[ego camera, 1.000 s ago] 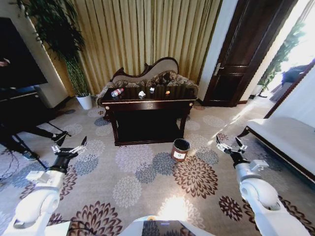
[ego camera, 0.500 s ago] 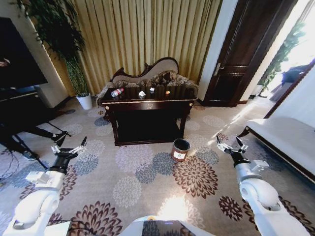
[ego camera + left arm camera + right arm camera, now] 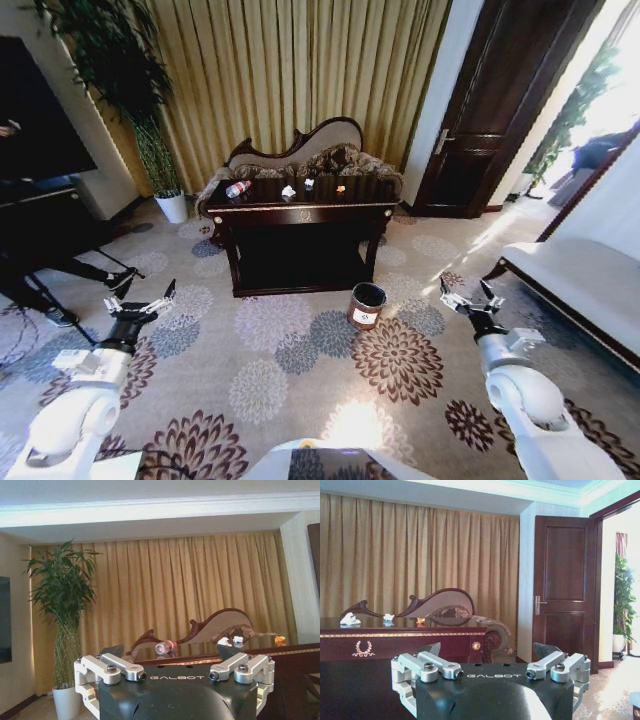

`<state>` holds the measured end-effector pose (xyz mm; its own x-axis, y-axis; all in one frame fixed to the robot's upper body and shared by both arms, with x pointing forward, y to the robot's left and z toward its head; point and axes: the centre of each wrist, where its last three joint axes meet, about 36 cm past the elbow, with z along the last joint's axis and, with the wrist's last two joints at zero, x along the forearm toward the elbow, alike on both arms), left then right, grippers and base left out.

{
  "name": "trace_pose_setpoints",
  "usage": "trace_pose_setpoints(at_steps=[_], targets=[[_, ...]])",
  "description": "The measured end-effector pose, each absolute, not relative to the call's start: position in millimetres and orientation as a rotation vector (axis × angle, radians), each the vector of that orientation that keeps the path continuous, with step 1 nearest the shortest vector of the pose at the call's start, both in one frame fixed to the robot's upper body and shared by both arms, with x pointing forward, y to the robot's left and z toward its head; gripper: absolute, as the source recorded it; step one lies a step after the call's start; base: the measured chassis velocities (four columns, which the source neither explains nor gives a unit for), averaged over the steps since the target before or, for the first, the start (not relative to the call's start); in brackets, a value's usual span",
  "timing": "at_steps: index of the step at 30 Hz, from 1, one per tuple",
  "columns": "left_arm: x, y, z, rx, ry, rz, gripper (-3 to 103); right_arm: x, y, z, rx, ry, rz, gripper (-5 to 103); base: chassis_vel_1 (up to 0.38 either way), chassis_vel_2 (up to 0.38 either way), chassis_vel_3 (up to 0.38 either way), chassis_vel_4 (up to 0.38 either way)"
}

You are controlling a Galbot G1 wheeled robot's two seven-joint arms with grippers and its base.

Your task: Move to the front of the table and place the trash on the table into the trash bin.

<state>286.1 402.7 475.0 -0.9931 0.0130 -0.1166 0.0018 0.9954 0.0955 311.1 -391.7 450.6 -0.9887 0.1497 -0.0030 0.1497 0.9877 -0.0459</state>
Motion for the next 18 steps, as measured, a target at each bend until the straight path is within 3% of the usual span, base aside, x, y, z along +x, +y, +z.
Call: trace_pose_setpoints(at_steps=[18], targets=[[285.7, 401.6, 472.7, 0.021, 3.038, 0.128, 100, 311.1, -391.4, 445.6, -0.238, -3.119, 0.064, 100, -0.218, 0.209, 0.224, -0.221]])
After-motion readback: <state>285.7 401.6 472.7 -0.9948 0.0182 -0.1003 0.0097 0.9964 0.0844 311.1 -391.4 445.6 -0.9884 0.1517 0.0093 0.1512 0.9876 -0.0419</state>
